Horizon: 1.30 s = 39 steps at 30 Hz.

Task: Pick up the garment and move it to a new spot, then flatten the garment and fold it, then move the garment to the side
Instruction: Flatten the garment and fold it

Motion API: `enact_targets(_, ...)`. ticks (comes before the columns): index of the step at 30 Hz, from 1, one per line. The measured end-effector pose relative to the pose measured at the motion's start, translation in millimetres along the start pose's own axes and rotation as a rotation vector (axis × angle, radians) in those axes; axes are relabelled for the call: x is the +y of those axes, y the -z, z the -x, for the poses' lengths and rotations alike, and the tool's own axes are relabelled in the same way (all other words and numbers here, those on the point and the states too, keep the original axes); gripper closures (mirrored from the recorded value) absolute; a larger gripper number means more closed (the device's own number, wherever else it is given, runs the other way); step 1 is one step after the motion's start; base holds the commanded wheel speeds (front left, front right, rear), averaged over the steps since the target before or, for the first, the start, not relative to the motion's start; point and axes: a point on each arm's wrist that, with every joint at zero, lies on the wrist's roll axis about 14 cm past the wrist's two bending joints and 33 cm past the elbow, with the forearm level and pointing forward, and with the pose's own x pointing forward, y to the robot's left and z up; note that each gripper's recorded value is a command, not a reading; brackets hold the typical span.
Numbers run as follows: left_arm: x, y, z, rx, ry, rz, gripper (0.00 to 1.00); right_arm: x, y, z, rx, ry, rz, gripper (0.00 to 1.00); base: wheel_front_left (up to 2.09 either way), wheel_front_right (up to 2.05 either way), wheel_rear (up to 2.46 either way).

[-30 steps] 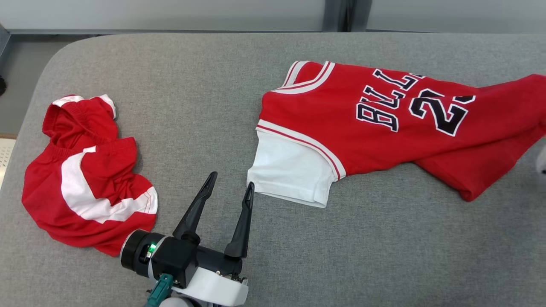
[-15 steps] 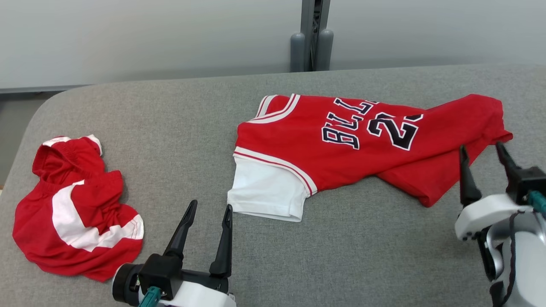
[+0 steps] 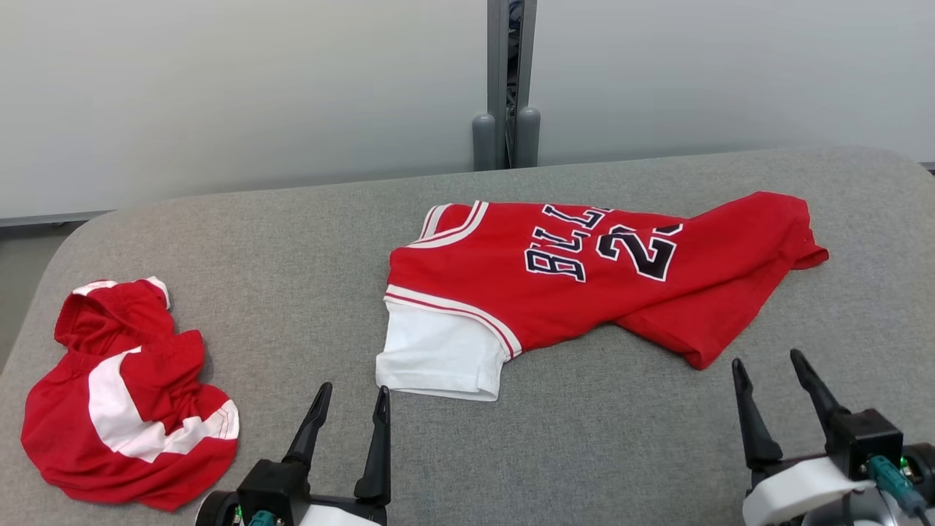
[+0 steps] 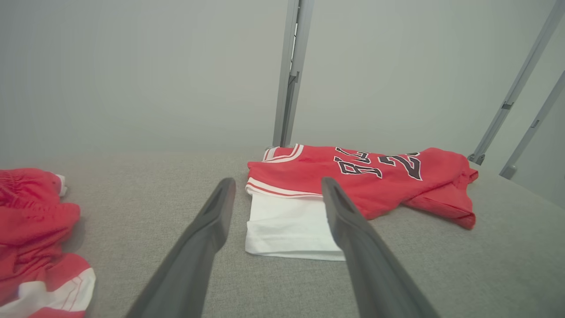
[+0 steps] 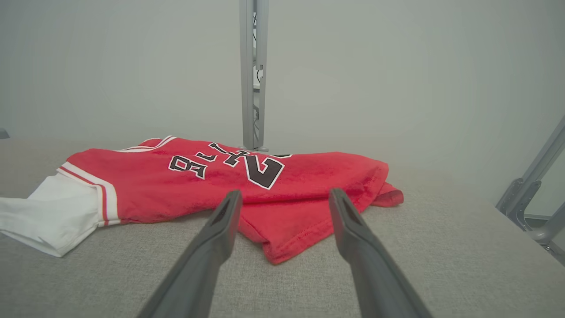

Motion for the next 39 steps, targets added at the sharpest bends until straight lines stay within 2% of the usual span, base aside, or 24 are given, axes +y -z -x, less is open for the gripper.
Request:
enact_targets(5, 0.7, 2.6, 6.6, 0.009, -0.009, 0.006, 0.0, 0.4, 11.3, 26.0, 0.027, 0.014, -0.022, 0.0, 0.0, 0.0, 0.0)
enact_targets(13, 1.3, 0.7, 10.4, 0.003, -0.019, 0.007, 0.0, 0.9, 14.8, 42.8, 0.03, 0.028, -0.078, 0.0, 0.0, 0.0, 0.0)
enact_targets(18, 3.2, 1.4, 13.8, 0.004, -0.029, 0.004, 0.0, -0.5, 4.7, 43.8, -0.005, 0.034, -0.098, 0.0, 0.0, 0.0, 0.0)
enact_targets(39, 11.4, -0.4, 18.7, -0.002, -0.069, -0.001, 0.0, 14.4, 5.7, 44.9, -0.001, -0.009, -0.111, 0.0, 0.0, 0.0, 0.0)
